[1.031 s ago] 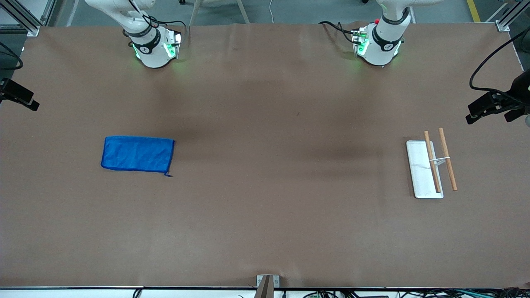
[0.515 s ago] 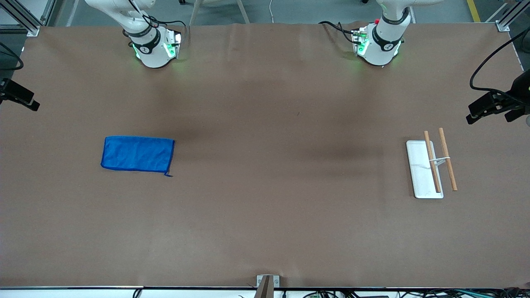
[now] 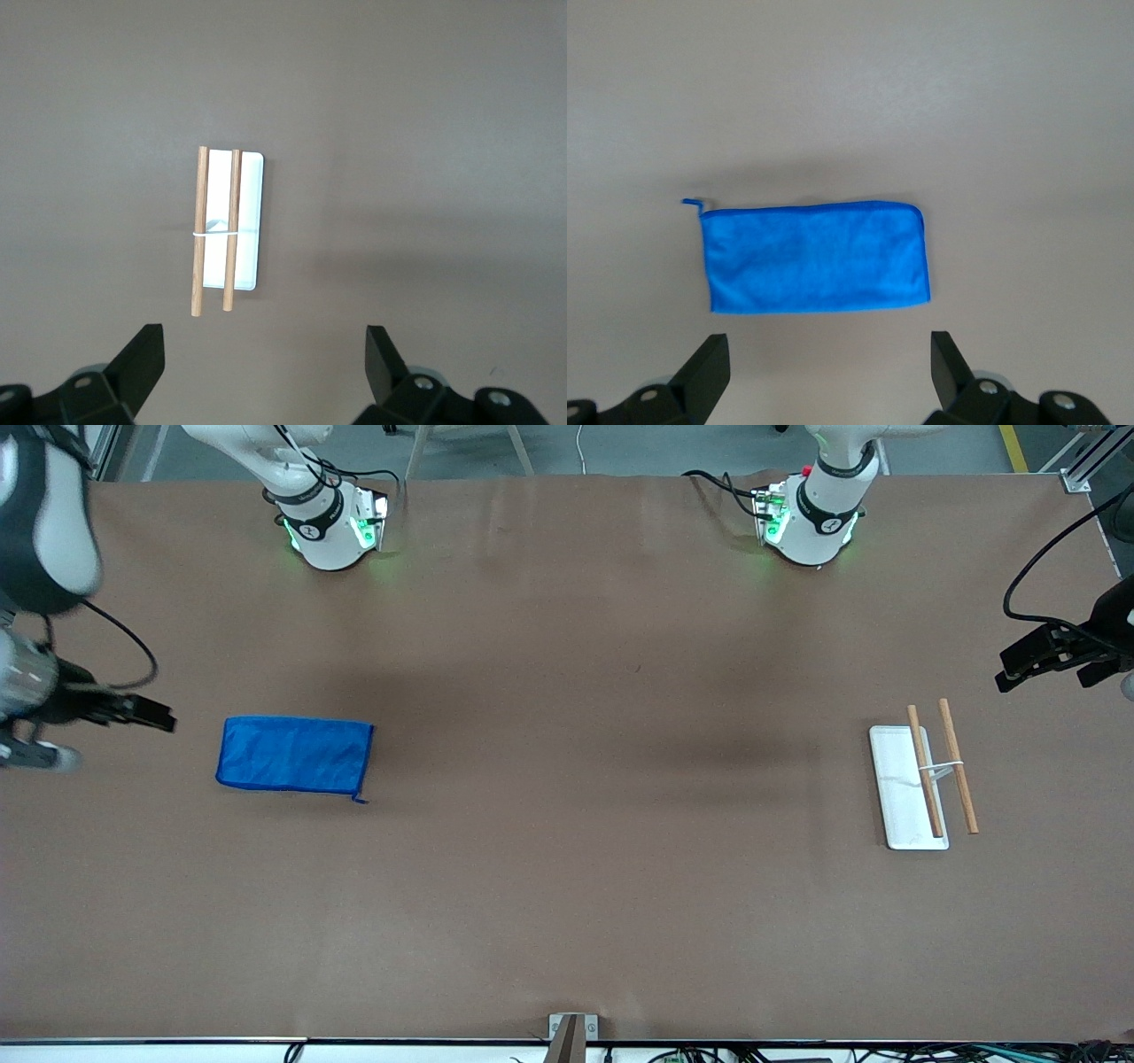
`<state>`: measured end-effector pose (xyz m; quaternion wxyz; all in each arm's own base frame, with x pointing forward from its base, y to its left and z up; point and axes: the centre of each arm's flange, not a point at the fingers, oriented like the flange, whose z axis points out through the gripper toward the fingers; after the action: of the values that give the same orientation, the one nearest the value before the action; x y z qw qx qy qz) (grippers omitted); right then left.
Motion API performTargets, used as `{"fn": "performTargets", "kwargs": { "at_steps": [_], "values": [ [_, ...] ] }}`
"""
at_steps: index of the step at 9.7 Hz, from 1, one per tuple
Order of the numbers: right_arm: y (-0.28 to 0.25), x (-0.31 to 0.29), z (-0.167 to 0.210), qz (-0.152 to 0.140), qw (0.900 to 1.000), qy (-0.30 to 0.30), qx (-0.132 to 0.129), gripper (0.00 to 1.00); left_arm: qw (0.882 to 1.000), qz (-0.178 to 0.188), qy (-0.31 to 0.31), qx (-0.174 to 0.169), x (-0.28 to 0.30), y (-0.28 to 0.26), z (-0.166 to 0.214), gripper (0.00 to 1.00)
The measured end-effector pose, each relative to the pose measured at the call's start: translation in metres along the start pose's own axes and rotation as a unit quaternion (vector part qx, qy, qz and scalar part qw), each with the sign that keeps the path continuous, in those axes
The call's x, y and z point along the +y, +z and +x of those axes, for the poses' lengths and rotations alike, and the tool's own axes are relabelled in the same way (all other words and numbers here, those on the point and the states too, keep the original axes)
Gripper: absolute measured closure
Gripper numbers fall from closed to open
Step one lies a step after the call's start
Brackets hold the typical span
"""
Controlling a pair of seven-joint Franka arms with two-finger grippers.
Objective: Right arm passes towel to left arm to hang
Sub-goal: 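Reach the right gripper down to the blue towel's edge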
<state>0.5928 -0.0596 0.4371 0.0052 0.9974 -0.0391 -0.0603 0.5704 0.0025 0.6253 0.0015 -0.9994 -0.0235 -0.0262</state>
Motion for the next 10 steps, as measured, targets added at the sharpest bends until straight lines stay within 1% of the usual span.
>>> {"fn": "performTargets", "kwargs": {
  "at_steps": [1, 2, 4, 5, 7, 9, 10],
  "values": [
    [0.041, 0.000, 0.007, -0.001, 1.000, -0.015, -0.001, 0.00, 1.000, 0.000, 0.000, -0.001, 0.000, 0.001, 0.000, 0.00],
    [0.078, 0.000, 0.006, -0.002, 0.999, -0.032, 0.004, 0.00, 1.000, 0.000, 0.000, -0.002, 0.000, 0.002, 0.001, 0.00],
    [0.141, -0.001, -0.012, -0.003, 0.998, -0.066, 0.020, 0.00, 1.000, 0.000, 0.000, -0.003, 0.000, 0.004, 0.001, 0.00],
    [0.167, -0.001, -0.023, -0.003, 0.997, -0.075, 0.022, 0.00, 1.000, 0.000, 0.000, -0.003, 0.000, 0.004, 0.001, 0.00],
    [0.203, -0.003, -0.035, -0.003, 0.996, -0.087, 0.013, 0.00, 1.000, 0.000, -0.001, -0.003, -0.001, 0.004, 0.002, 0.00],
    [0.227, -0.007, -0.043, -0.005, 0.995, -0.092, 0.027, 0.00, 1.000, 0.000, -0.001, -0.004, -0.001, 0.005, 0.002, 0.00],
    [0.238, -0.009, -0.048, -0.006, 0.995, -0.094, 0.027, 0.00, 1.000, 0.000, -0.001, -0.005, -0.001, 0.006, 0.003, 0.00]
  ]
}}
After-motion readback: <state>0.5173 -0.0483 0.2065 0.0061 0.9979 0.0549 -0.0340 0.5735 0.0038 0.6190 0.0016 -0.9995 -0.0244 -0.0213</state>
